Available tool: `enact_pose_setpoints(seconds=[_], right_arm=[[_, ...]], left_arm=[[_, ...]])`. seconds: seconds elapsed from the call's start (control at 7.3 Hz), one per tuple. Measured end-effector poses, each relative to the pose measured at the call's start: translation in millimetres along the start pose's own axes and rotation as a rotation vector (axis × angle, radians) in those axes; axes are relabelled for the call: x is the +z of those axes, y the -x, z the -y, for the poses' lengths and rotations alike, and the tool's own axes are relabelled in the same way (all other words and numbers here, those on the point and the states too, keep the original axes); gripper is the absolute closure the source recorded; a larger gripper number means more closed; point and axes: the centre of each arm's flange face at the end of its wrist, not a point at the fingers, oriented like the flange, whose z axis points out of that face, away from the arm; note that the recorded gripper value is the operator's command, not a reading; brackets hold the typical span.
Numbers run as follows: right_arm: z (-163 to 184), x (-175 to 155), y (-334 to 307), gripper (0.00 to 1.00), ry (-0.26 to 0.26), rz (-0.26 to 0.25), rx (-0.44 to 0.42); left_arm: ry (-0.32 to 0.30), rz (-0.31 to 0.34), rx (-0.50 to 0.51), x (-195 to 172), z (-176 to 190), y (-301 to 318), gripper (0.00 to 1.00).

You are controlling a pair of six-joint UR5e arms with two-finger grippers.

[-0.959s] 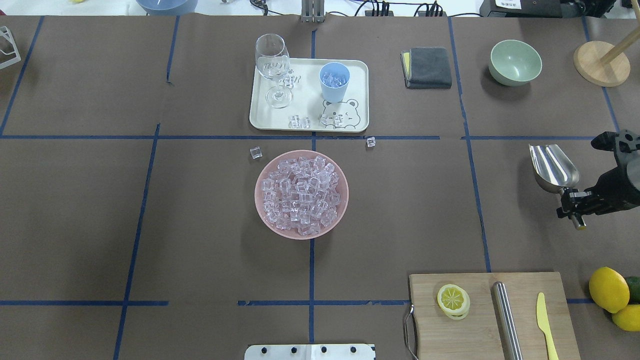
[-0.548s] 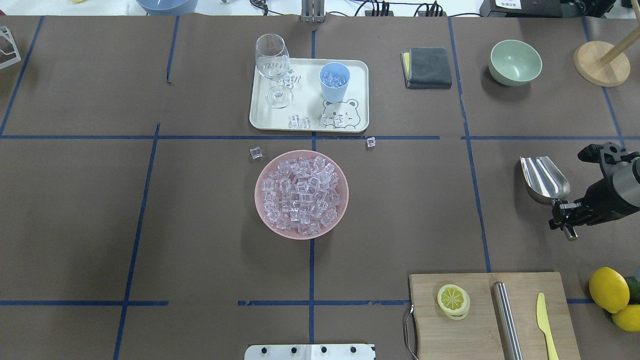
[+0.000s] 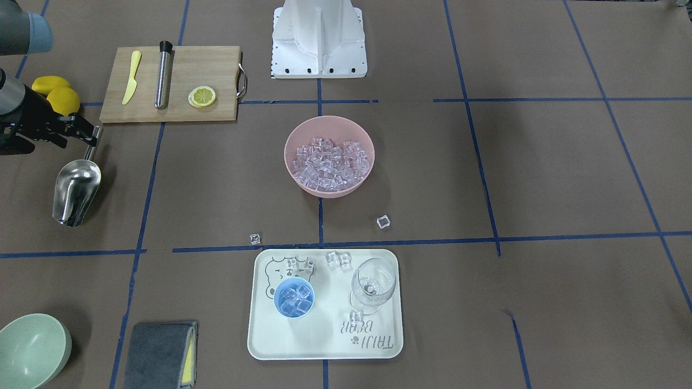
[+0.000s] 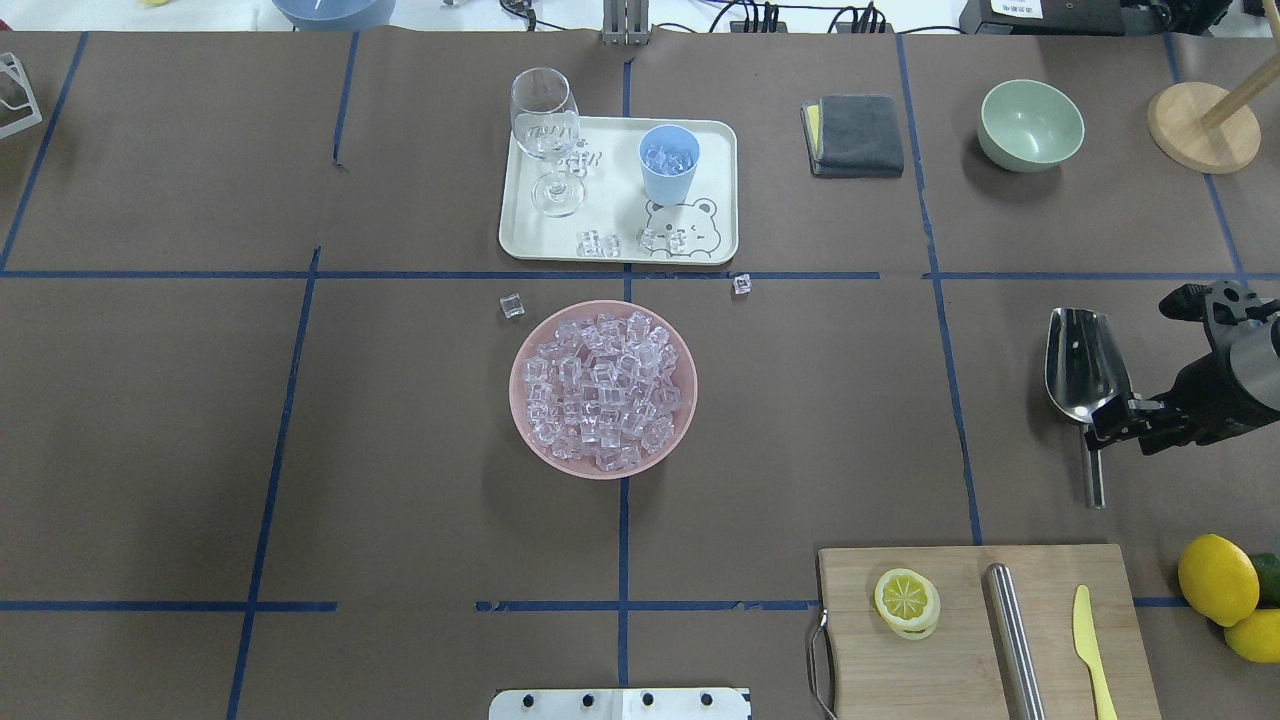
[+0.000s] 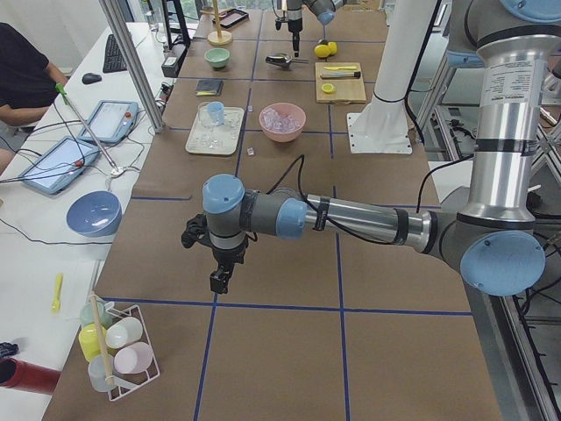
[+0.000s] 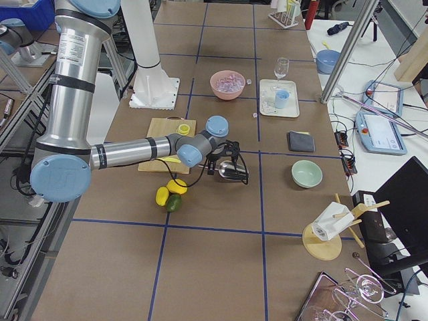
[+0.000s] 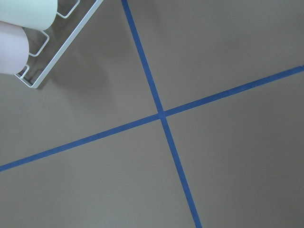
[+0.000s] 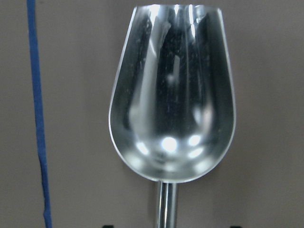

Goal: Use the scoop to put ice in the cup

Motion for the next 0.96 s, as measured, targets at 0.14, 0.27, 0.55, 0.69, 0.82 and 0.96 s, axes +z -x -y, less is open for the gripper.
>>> enact_pose_setpoints(seconds=[0.14, 0.27, 0.55, 0.69, 0.82, 0.96], right_arm=[[12, -20, -15, 0.00, -0.052, 0.000, -0.031], [24, -40, -40, 0.00, -0.096, -0.015, -0.103], [42, -72, -102, 0.00, -0.135, -0.080, -0.214], [47, -91, -133, 0.00, -0.133, -0.117, -0.248], [53, -113, -158, 0.00, -0.114, -0.144, -0.264], [58, -134, -176, 0.00, -0.091, -0.146, -0.248]], left_arm=[[-0.004, 0.002, 0.002, -3, 3, -2, 0.00], [-0.008, 0.004, 0.004, -6, 4, -3, 0.00], [-0.012, 0.007, 0.000, -10, 5, -1, 0.00], [-0.013, 0.009, 0.001, -12, 3, 2, 0.00], [-0.001, 0.008, 0.010, -12, -1, 8, 0.00], [0.016, 0.005, 0.015, -13, -6, 13, 0.00]])
